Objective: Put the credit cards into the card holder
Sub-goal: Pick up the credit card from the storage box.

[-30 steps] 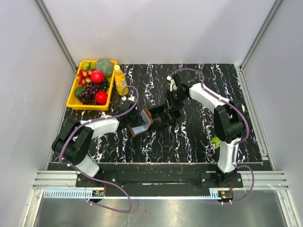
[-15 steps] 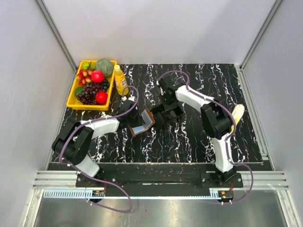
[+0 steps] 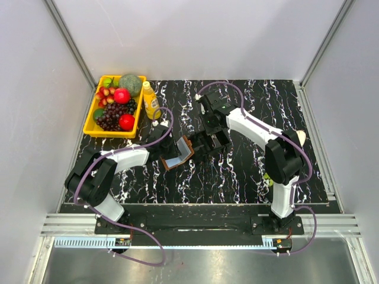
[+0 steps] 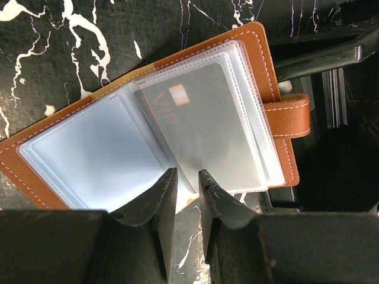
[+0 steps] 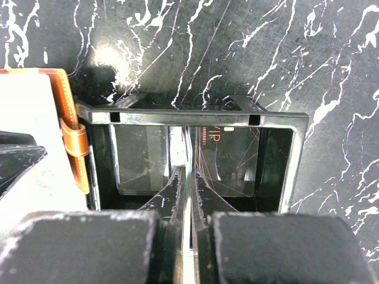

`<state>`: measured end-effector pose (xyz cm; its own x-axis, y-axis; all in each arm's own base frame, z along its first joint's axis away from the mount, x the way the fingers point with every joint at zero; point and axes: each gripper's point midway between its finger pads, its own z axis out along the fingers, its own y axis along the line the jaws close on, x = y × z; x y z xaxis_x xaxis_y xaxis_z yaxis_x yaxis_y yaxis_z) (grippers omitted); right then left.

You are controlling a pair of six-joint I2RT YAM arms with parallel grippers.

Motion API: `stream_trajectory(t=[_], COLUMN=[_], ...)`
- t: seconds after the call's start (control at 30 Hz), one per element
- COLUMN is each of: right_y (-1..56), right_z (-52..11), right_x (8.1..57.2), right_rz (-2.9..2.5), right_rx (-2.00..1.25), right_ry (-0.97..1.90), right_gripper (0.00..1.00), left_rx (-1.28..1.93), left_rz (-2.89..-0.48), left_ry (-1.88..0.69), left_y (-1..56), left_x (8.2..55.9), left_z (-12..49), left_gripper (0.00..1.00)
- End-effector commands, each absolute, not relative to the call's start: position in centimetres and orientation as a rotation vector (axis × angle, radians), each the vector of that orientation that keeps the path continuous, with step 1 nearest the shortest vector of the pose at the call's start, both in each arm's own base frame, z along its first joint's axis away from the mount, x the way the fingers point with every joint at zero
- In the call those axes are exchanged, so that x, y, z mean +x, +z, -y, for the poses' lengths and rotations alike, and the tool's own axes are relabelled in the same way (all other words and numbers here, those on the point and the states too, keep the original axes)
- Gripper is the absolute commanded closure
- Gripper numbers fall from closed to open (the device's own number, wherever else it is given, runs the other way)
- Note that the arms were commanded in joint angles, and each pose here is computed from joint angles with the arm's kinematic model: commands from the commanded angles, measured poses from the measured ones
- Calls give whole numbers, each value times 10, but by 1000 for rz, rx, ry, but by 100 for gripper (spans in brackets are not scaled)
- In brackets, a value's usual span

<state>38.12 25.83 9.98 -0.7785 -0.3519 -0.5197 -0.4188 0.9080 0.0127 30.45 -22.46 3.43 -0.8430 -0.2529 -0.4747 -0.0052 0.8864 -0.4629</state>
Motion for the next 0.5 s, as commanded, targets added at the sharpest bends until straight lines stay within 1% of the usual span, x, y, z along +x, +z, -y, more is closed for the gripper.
stream_trajectory(t=[0.0, 0.07, 0.17, 0.23, 0.27, 0.3, 0.33, 0.37, 0.4, 0.47], right_y=[110, 113, 133, 131, 124, 118, 113, 110, 105, 95], right_z=[-262, -262, -266, -272, -275, -279, -281, -283, -284, -285], right_x=[378, 377, 379, 379, 378, 377, 376, 375, 375, 375], right_rz=[-2537, -2526, -2449, -2466, -2491, -2517, -2534, -2545, -2555, -2571], right_rx=[-543, -535, -519, -497, -501, -508, -501, -505, -507, -530], right_ry=[222, 233, 296, 374, 418, 440, 451, 468, 466, 460], right_gripper=[100, 100, 100, 96, 99, 96, 89, 86, 87, 84], left_rx=[-169, -168, -168, -166, -166, -164, -162, -160, -164, -161], left_rz=[-2461, -2458, -2455, -2451, -2452, -2453, -2455, -2456, -2453, -2444], left_ry=[-668, -661, -641, -648, -652, -657, -656, -654, -649, -650], left_y=[51, 53, 54, 55, 55, 55, 56, 57, 58, 60], left_x=[316, 316, 315, 315, 316, 316, 316, 316, 317, 317], left_z=[233, 232, 228, 229, 230, 231, 231, 231, 230, 230], left_gripper=[74, 74, 74, 73, 73, 73, 73, 73, 73, 73])
